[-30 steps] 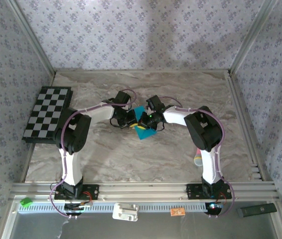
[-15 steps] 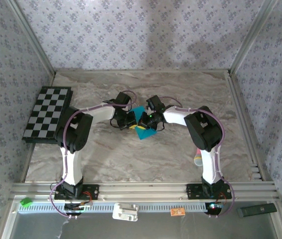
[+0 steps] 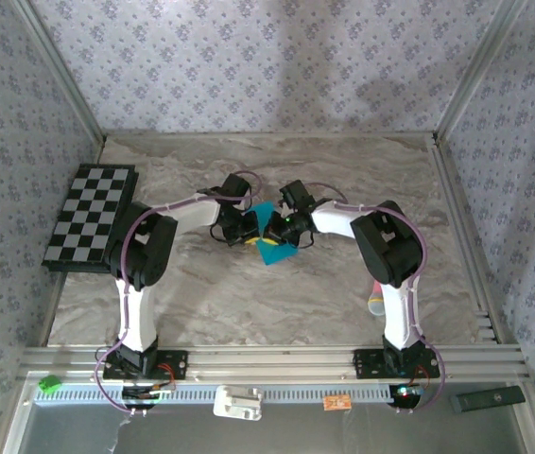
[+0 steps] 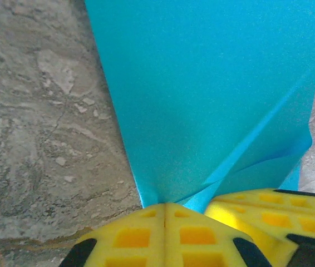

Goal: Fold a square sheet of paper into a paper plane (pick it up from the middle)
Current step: Fold the triangle a second time at the center of the table.

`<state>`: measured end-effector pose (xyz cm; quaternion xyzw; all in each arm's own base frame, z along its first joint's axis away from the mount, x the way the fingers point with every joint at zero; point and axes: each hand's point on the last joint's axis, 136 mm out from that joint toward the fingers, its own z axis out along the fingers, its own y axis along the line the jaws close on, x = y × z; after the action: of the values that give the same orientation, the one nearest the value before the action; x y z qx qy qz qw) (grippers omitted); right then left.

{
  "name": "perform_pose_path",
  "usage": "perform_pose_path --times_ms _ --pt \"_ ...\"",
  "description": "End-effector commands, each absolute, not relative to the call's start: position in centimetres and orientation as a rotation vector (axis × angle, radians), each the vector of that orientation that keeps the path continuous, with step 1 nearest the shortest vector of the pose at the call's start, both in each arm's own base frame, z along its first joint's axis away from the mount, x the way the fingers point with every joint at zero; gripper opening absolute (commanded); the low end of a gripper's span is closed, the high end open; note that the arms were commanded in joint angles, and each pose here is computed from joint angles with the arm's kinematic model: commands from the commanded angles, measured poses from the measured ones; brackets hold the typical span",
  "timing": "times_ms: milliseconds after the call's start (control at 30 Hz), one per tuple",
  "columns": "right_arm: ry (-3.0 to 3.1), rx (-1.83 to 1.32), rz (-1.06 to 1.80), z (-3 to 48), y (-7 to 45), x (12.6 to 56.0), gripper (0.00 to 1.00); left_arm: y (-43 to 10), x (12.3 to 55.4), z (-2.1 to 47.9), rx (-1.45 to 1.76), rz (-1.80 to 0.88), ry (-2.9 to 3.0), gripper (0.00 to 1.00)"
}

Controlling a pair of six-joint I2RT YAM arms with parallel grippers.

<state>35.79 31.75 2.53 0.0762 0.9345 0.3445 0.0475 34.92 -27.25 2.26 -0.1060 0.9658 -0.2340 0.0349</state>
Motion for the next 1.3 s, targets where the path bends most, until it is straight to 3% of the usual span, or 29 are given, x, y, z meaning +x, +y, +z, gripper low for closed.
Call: perform_pose_path --times_ms 0,333,800,1067,1267 --pt "2.816 0.173 1.001 4.6 30.3 36.4 0.08 -25.8 34.0 0.5 -0.325 -0.579 3.04 0.0" --pt "2.867 0.104 0.982 2.3 29.6 35.4 0.09 -25.5 34.0 0.4 -0.304 -0.546 3.048 0.0" --pt "2.979 0.3 0.829 -3.0 27.4 33.5 0.06 -25.5 35.3 1.1 -0.19 -0.519 3.035 0.0" --pt "2.973 0.423 0.757 -3.3 27.7 33.4 0.05 -26.8 37.7 6.1 -0.104 -0.603 2.915 0.0" --pt "2.981 0.54 0.69 -3.8 27.1 33.3 0.04 -28.1 35.2 7.4 -0.177 -0.743 2.9 0.03"
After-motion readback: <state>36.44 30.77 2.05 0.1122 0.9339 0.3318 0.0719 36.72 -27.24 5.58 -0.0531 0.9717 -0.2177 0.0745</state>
